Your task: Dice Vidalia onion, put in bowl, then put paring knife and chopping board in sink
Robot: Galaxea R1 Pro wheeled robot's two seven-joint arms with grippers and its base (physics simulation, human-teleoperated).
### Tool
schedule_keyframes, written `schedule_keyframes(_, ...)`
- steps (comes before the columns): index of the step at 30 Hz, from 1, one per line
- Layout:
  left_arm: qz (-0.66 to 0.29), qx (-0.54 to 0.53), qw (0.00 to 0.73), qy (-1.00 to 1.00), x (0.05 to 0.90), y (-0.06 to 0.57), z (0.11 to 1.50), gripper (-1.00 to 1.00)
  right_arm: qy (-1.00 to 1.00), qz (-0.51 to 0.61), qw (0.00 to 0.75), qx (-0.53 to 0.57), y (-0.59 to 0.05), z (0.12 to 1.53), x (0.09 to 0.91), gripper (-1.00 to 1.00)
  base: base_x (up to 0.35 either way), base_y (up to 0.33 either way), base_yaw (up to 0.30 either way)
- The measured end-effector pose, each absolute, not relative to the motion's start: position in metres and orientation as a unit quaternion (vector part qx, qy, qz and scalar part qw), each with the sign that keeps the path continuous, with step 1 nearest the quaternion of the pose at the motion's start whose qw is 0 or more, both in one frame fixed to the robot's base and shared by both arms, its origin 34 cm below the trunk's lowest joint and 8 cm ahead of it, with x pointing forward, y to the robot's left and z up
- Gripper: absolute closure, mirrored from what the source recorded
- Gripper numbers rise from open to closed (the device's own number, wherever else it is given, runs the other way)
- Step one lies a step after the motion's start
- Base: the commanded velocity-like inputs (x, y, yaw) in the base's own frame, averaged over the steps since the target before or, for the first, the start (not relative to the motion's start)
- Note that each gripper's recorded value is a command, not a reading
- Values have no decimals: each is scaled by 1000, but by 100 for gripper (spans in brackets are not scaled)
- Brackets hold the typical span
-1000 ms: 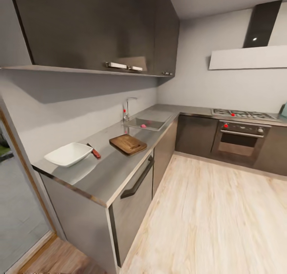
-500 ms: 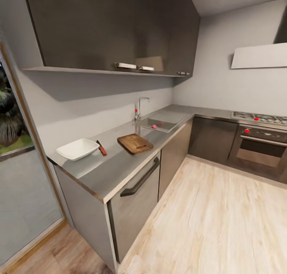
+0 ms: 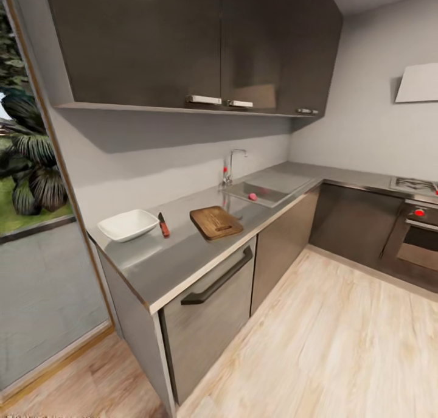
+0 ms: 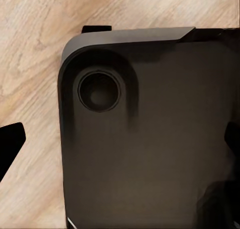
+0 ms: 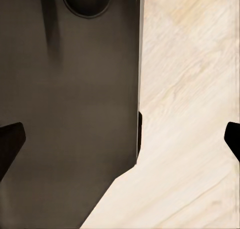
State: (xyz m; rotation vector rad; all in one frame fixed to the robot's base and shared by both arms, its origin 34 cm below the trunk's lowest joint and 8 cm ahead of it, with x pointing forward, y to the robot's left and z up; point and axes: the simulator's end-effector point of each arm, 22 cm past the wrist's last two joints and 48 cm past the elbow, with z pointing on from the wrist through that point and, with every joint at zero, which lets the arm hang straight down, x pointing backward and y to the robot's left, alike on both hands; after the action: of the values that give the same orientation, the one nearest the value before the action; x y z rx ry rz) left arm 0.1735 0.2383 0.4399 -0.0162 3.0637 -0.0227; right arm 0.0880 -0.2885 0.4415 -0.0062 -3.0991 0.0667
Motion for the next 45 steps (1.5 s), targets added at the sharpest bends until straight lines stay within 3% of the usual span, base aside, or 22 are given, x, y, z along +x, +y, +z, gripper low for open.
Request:
schedule_keyframes(20,-8,-5,40,999,174,238,440,-100,-1000,22,21,-2,-289,441,88,-100,237,-270,297)
schedule_keyframes(45,8,-7,42,999,175,244,470,-100,-1000,22,21,-2,-289,471,88,-100,40,-62,297)
